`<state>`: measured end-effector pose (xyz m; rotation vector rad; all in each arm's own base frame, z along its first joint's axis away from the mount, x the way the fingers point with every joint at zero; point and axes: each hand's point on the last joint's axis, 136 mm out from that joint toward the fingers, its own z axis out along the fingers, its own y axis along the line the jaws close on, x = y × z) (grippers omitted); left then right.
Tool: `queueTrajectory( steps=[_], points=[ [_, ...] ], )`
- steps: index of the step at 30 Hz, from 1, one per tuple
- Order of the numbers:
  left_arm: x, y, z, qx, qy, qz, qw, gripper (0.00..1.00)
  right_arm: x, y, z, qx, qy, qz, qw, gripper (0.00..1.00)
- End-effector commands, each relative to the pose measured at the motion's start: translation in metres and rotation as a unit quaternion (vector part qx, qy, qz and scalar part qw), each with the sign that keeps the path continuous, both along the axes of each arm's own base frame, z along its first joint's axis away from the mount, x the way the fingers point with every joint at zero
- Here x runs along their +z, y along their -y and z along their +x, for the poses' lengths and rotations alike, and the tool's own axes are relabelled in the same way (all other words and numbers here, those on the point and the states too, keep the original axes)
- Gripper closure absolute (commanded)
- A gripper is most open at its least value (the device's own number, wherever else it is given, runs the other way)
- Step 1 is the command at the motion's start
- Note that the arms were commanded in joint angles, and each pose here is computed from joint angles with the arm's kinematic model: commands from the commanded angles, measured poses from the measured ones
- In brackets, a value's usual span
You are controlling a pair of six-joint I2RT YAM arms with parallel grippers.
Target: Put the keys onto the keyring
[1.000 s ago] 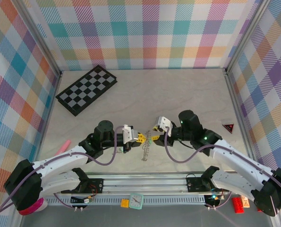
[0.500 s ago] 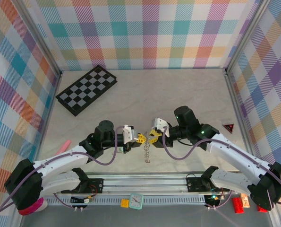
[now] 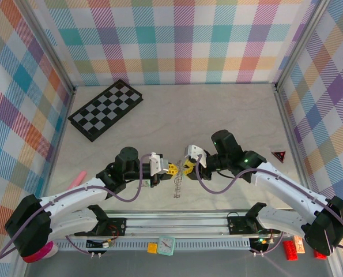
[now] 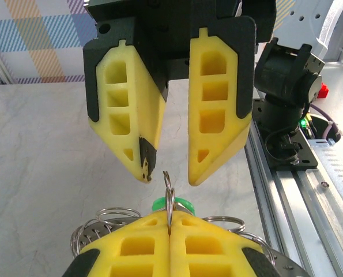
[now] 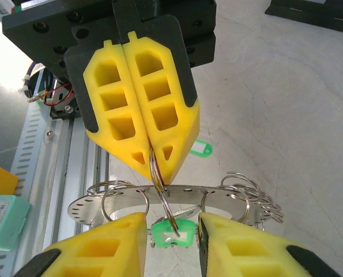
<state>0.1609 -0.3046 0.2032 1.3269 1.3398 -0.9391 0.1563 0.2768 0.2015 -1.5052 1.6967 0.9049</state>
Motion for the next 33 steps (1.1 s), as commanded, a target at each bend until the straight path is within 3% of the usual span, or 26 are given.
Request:
queueTrajectory(
  steps=[1, 8, 16, 22, 29, 33],
  points=[
    [0.022, 0.003, -0.009, -0.024, 0.018, -0.027, 0.999, 1.0, 0.01, -0.004, 0.003, 0.004, 0.015, 0.011, 1.0, 0.68],
    [0.024, 0.003, -0.009, -0.026, 0.019, -0.029, 0.999, 1.0, 0.011, -0.008, 0.004, 0.011, 0.011, 0.013, 1.0, 0.66],
    [0.024, 0.001, -0.009, -0.021, 0.023, -0.03, 0.999, 1.0, 0.015, -0.008, -0.002, 0.023, 0.005, 0.022, 0.999, 0.9],
    [0.036, 0.0, -0.01, -0.019, 0.039, -0.05, 0.998, 1.0, -0.008, -0.003, 0.012, -0.017, 0.001, -0.018, 1.0, 1.0],
    [0.044, -0.002, -0.01, -0.016, 0.055, -0.069, 0.996, 1.0, -0.007, -0.009, 0.005, 0.001, -0.032, -0.006, 0.999, 1.0],
    [0.04, -0.003, -0.009, -0.012, 0.053, -0.068, 0.996, 1.0, 0.006, -0.007, 0.003, -0.002, -0.005, 0.017, 1.0, 0.74]
  ],
)
